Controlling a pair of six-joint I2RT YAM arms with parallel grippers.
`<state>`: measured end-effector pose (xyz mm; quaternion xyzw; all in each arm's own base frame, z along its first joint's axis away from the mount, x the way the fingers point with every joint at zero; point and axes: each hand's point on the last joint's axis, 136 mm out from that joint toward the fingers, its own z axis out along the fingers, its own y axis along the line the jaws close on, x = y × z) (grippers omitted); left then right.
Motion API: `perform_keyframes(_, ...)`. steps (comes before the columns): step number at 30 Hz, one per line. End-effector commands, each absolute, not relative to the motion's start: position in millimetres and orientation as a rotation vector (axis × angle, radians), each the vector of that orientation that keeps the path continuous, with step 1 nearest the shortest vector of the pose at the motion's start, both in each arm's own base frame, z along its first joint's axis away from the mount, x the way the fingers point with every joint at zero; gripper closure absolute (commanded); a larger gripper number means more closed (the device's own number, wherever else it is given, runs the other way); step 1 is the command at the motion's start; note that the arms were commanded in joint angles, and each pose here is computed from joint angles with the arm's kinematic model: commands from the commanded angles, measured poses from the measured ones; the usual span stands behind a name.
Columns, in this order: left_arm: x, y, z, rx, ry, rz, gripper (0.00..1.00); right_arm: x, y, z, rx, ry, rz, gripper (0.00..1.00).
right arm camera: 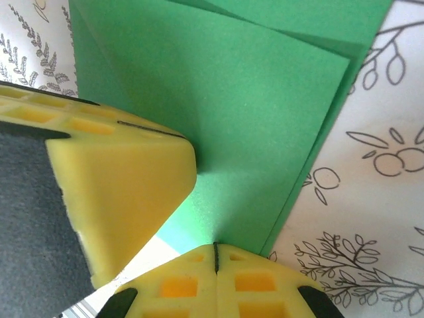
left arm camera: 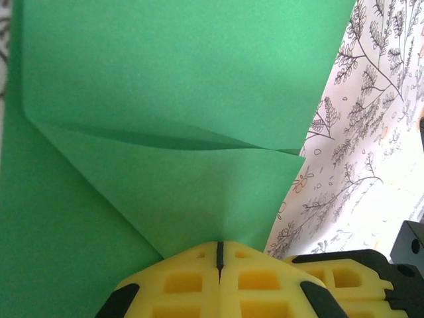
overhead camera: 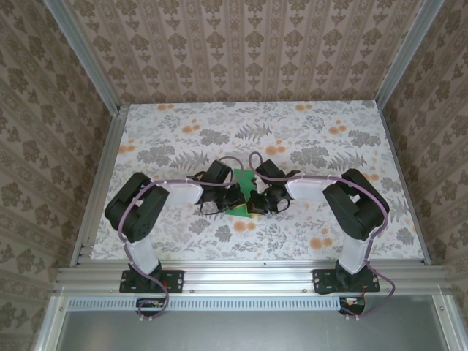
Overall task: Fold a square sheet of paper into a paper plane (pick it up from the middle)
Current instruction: Fold the triangle a second time at the center of the table.
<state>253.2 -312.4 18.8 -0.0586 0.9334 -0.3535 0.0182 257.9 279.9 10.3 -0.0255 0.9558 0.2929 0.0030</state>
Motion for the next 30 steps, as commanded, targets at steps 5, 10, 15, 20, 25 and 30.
perform_keyframes(5, 283.0, -260.0, -11.0, -0.365, 2.901, -0.935, 0.97, 208.1, 225.9, -44.0, -0.069, 3.262, 0.559, 0.95)
perform_keyframes(10, 299.4, -247.1, -10.4, -0.391, 2.881, -0.928, 0.97, 206.2, 224.1, -45.4, -0.074, 3.272, 0.547, 0.95)
perform_keyframes(15, 311.1, -234.3, -11.3, -0.415, 2.864, -0.914, 0.97, 206.4, 224.1, -45.4, -0.074, 3.272, 0.547, 0.95)
perform_keyframes(20, 324.1, -215.0, -11.9, -0.455, 2.847, -0.887, 0.97, 207.4, 224.6, -44.0, -0.076, 3.268, 0.548, 0.95)
perform_keyframes(25, 331.8, -213.5, 3.7, -0.440, 2.821, -0.944, 0.93, 215.2, 232.0, -33.7, -0.072, 3.234, 0.591, 0.94)
perform_keyframes(30, 335.5, -212.0, 47.1, -0.371, 2.750, -0.960, 0.84, 250.6, 266.6, 17.5, -0.093, 3.044, 0.806, 0.87)
